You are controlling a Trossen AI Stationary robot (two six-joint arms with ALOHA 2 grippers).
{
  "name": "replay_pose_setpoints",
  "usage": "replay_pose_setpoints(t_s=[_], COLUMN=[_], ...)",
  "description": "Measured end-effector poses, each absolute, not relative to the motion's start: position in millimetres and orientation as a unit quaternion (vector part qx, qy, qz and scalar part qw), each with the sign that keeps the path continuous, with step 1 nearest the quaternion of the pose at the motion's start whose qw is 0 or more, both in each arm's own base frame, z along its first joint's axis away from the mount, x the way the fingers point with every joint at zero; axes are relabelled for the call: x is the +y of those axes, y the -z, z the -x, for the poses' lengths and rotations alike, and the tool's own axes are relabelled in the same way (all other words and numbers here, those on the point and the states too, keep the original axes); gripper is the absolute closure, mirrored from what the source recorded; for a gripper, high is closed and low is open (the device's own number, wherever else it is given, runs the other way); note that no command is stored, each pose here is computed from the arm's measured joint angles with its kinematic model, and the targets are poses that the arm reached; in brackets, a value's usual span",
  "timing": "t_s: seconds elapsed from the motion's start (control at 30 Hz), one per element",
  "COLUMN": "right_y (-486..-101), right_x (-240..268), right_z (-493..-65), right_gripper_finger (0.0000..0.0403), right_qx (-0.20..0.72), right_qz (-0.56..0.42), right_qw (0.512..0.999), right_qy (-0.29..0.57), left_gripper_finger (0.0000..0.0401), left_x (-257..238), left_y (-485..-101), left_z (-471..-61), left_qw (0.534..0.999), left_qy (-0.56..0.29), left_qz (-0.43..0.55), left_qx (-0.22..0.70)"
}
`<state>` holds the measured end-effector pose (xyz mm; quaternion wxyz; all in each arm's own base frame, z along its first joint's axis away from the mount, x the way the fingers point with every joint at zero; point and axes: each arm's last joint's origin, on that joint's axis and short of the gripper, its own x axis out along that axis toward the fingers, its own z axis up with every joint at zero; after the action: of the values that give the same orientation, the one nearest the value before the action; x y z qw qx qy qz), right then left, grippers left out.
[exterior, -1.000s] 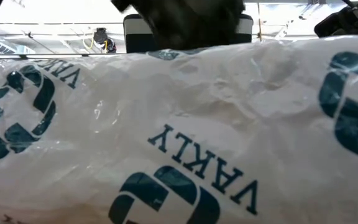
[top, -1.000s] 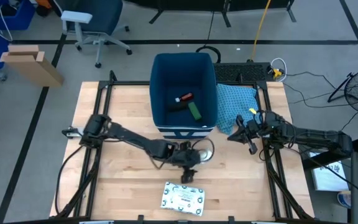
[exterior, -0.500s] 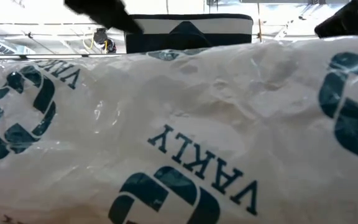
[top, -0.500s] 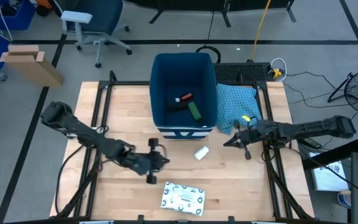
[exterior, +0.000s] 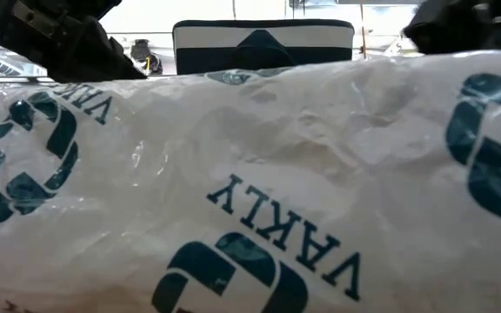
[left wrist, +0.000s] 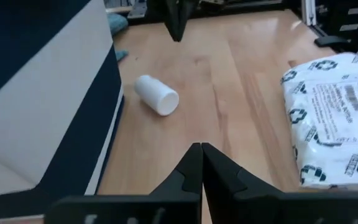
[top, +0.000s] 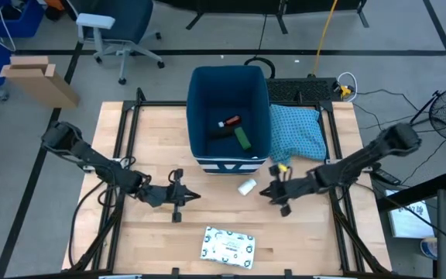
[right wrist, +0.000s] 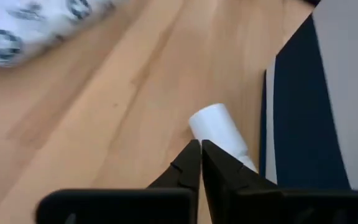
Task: Pick & place medical supplies in basket/bin
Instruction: Put the white pill bottle into the blue bin
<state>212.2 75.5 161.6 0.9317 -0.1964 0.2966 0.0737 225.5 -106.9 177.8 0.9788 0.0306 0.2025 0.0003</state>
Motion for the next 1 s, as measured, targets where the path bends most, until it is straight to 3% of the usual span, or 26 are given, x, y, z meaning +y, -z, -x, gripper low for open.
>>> replay_pose_setpoints(t_s=[0.13,0.37,0.5,0.63,1.0], right_y=[-158,-152,-149,-145,-124], right_x=[83,90,88,81,57], right_z=[-239,-265,-272,-282,-308], right_gripper_finger=[0.0346,0.0219,0.017,0.0153,0.0159], right_qx=[0.345,0.363,0.372,0.395,0.425], right_qz=[0.217,0.286,0.288,0.295,0.285], right_qw=[0.911,0.885,0.881,0.868,0.857], right_qy=[-0.06,-0.057,-0.055,-0.051,-0.066], left_gripper_finger=[0.0392,0.0396,0.0396,0.0386,0.0395], left_x=[-107,-108,-108,-108,-108], left_y=[-178,-178,-177,-177,-177], left_z=[-226,-226,-225,-225,-226], left_qw=[0.979,0.978,0.978,0.978,0.978], left_qy=[0.007,0.016,0.022,0.024,0.026], left_qz=[-0.023,-0.019,-0.021,-0.021,-0.021], left_qx=[0.203,0.205,0.207,0.208,0.207])
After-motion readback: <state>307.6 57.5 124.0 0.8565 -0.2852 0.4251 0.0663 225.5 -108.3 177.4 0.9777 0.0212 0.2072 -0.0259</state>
